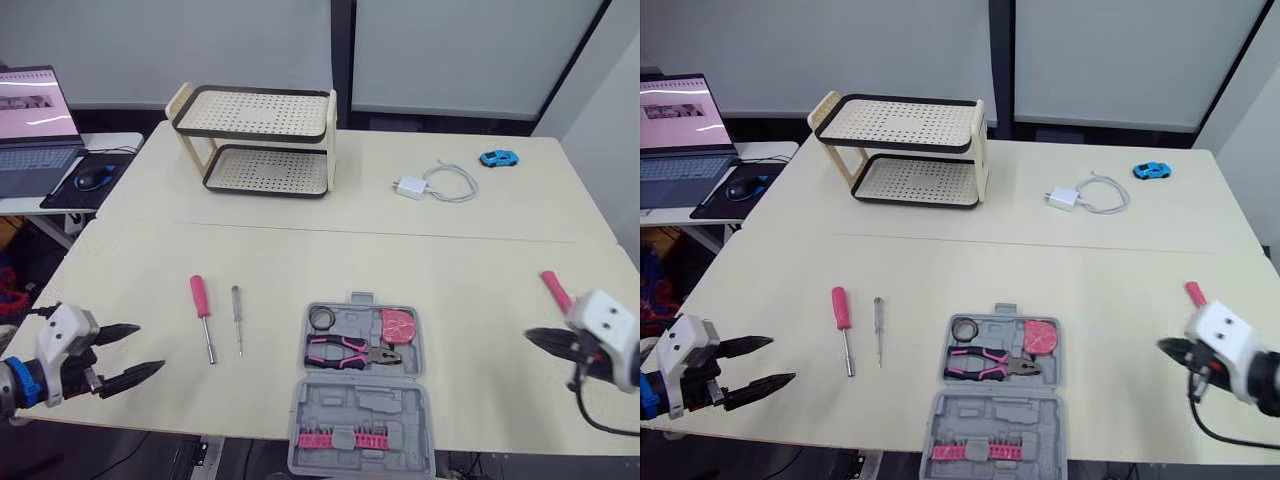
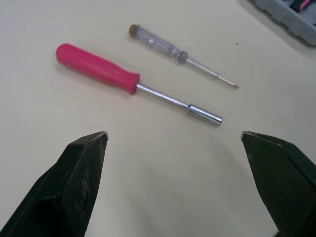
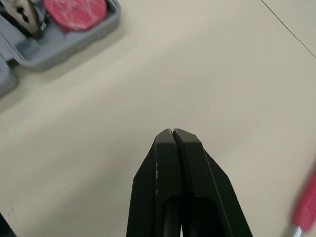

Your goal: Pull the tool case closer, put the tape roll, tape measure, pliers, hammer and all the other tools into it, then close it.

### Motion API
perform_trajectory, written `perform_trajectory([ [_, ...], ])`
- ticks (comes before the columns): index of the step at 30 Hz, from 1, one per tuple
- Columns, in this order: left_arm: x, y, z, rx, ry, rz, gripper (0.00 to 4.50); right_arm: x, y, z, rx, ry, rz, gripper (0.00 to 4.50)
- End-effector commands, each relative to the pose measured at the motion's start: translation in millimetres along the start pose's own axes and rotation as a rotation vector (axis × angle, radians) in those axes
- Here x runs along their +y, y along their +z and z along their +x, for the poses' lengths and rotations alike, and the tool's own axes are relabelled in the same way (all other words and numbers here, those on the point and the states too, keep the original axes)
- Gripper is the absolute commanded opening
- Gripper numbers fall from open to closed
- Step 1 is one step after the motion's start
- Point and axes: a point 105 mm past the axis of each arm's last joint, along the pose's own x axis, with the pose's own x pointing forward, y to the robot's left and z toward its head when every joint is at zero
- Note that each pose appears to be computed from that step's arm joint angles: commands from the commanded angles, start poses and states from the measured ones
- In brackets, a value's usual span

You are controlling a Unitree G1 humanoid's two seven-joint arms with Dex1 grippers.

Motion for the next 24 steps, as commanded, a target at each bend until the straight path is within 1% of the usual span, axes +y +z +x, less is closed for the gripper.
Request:
perform_trajectory([
  [1,-9.4,3.9,2.5,0.009,-0.036,0.027,4.5,-3.8,-5.4,-13.7,0.01,-0.037,-0.066,0.06],
  [5,-40.0,13.6,23.7,0.049,-0.177,0.107,4.5,5.5,-6.7,-8.7,-0.001,0.001,-0.105,0.06],
  [9,-65.7,37.6,48.2,0.001,-0.279,0.153,4.5,18.2,4.3,3.7,-0.06,0.07,-0.144,0.06],
  [10,-73.0,41.0,54.3,-0.004,-0.317,0.18,4.32,24.6,7.4,9.7,-0.076,0.106,-0.156,0.02],
  [12,-86.7,47.2,63.9,-0.016,-0.392,0.194,3.91,38.1,11.0,21.3,-0.092,0.186,-0.189,0.0],
  [13,-92.2,48.4,68.0,-0.016,-0.423,0.205,3.63,43.3,11.7,26.8,-0.094,0.216,-0.201,0.0],
  [17,-109.1,44.8,83.0,0.007,-0.523,0.278,2.33,58.6,16.9,46.6,-0.107,0.307,-0.221,0.0],
  [19,-112.2,40.5,91.7,0.021,-0.545,0.325,1.66,65.1,18.8,56.9,-0.107,0.34,-0.217,0.0],
  [24,-112.8,33.7,115.1,0.018,-0.552,0.371,0.07,81.9,17.0,80.4,-0.087,0.413,-0.25,0.0],
])
